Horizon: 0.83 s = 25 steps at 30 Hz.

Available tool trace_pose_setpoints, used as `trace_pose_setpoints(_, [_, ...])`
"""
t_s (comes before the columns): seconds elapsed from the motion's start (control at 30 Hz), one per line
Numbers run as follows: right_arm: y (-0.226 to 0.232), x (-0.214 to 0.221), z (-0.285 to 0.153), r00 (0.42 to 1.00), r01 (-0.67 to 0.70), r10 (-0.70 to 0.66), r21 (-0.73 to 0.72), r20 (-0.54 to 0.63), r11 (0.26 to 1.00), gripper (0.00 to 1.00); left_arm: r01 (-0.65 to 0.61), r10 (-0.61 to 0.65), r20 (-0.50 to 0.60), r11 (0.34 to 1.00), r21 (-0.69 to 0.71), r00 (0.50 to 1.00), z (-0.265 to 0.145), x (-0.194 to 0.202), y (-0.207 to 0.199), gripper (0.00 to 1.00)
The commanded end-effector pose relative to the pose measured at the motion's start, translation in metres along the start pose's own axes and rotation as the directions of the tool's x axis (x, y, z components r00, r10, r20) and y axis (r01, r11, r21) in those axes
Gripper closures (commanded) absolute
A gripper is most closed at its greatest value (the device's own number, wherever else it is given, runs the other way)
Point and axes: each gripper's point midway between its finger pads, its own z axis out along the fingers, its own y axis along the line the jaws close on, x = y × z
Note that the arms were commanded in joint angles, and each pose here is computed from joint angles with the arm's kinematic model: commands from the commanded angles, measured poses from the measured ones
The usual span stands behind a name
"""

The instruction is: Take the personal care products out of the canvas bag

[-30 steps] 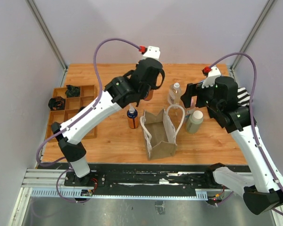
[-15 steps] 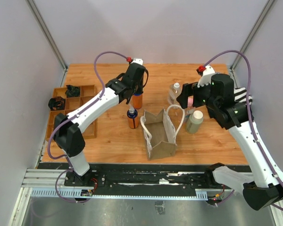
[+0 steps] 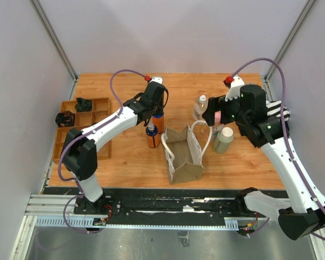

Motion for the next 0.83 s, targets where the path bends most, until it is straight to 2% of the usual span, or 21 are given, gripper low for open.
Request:
trace_pose_setpoints(0.0, [0.008, 0.007, 0.010, 0.999, -0.015, 0.014, -0.033, -0.040, 0.999, 0.01, 0.056, -0.062, 0.068, 0.995, 0.084, 0.996, -0.011, -0.021, -0.016, 0.82])
trace_pose_setpoints(0.03, [0.008, 0.007, 0.012, 0.999, -0.018, 0.017, -0.033, -0.046, 0.999, 0.02, 0.059, -0.065, 0.062, 0.994, 0.094, 0.996, -0.011, -0.019, -0.017, 0.76])
trace_pose_setpoints(0.13, [0.006, 0.009, 0.016, 0.998, -0.024, 0.022, -0.026, -0.058, 0.999, 0.01, 0.076, -0.081, 0.054, 0.993, 0.093, 0.995, -0.015, -0.017, -0.016, 0.45])
trace_pose_setpoints(0.23, [0.004, 0.005, 0.018, 0.998, -0.019, 0.018, -0.014, -0.057, 1.000, 0.01, 0.090, -0.096, 0.075, 0.993, 0.079, 0.993, -0.026, -0.025, -0.010, 0.26])
trace_pose_setpoints(0.53, [0.006, -0.034, 0.010, 1.000, 0.004, -0.004, -0.004, 0.020, 1.000, 0.01, 0.133, -0.147, 0.214, 0.988, 0.075, 0.966, -0.100, -0.076, 0.013, 0.18])
trace_pose_setpoints(0.67, [0.005, -0.045, 0.010, 0.999, 0.013, -0.013, 0.004, 0.040, 1.000, 0.01, 0.146, -0.155, 0.259, 0.988, 0.053, 0.953, -0.129, -0.084, 0.030, 0.16])
trace_pose_setpoints(0.8, [-0.008, -0.051, 0.007, 0.997, -0.006, -0.001, 0.080, 0.082, 0.997, 0.01, 0.148, -0.158, 0.285, 0.987, 0.055, 0.946, -0.150, -0.089, 0.039, 0.14])
